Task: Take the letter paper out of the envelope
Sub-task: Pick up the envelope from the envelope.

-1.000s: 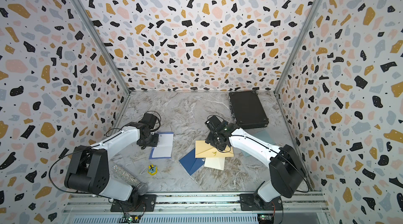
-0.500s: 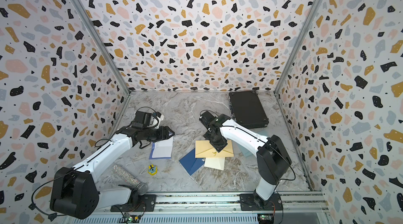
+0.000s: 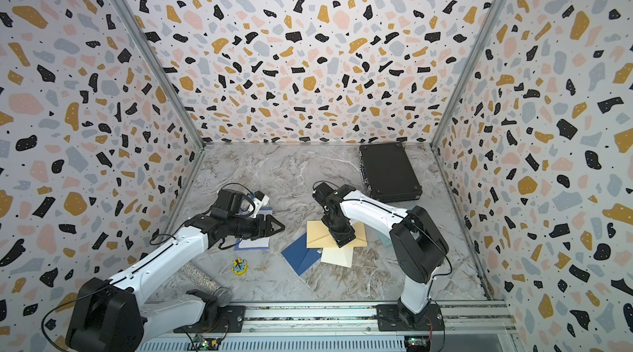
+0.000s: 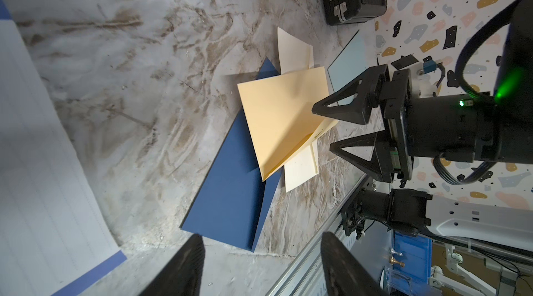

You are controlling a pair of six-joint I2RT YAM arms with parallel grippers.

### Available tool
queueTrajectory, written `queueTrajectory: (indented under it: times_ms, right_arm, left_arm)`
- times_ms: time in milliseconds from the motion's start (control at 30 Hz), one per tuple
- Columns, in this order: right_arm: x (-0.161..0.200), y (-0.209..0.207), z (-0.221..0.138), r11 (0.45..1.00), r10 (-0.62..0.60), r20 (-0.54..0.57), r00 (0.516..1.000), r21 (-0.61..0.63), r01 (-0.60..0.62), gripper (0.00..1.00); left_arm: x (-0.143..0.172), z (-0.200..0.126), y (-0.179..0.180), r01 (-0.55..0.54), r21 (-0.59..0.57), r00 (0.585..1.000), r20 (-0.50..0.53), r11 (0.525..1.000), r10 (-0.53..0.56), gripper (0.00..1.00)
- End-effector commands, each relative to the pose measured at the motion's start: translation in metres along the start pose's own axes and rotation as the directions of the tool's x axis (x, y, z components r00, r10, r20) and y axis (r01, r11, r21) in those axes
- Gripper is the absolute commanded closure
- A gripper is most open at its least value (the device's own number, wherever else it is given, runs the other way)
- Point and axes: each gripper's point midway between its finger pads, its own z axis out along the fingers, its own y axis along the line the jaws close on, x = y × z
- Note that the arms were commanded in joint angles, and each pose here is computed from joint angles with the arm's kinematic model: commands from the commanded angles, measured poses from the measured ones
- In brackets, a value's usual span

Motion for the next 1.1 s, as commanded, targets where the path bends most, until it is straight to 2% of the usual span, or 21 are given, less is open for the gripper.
queueTrajectory:
  times_ms: [0,233,533,700,833,900,1000,1067]
  right_arm:
    - [0.0,-0.007,0.003,0.998,0.067,0.005,0.998,0.021,-0.067,0.22]
    - [0.006,-0.004,0.018,0.991,0.131,-0.023,0.991,0.03,-0.13,0.22]
    - [0.006,0.001,0.025,0.985,0.171,-0.02,0.985,0.013,-0.17,0.36]
    - [0.001,0.003,0.022,0.982,0.189,0.0,0.982,-0.007,-0.189,0.51]
    - [-0.004,0.007,0.014,0.981,0.194,0.011,0.981,-0.034,-0.193,0.67]
    - [-0.009,0.008,0.006,0.979,0.197,0.031,0.98,-0.055,-0.195,0.78]
    - [-0.02,0.012,-0.014,0.981,0.179,0.084,0.98,-0.097,-0.171,0.99]
    - [-0.026,0.011,-0.031,0.984,0.157,0.12,0.98,-0.108,-0.144,1.0]
  left_arm:
    - [0.003,-0.001,-0.005,-0.012,0.02,1.0,0.003,1.0,0.012,0.35]
    - [0.005,-0.001,-0.005,-0.016,0.014,1.0,-0.006,1.0,0.016,0.37]
    - [0.008,-0.001,-0.008,-0.009,0.022,1.0,-0.02,1.0,0.009,0.43]
    - [0.007,0.002,-0.009,-0.007,0.028,1.0,-0.025,1.0,0.008,0.44]
    - [0.009,0.005,-0.007,-0.002,0.029,0.999,-0.037,1.0,0.003,0.46]
    - [0.008,0.004,-0.009,-0.002,0.035,0.999,-0.034,0.999,0.003,0.46]
    - [0.002,0.002,-0.014,0.0,0.043,1.0,-0.025,0.999,0.001,0.45]
    - [-0.006,0.001,-0.02,-0.002,0.05,1.0,-0.016,0.999,0.003,0.41]
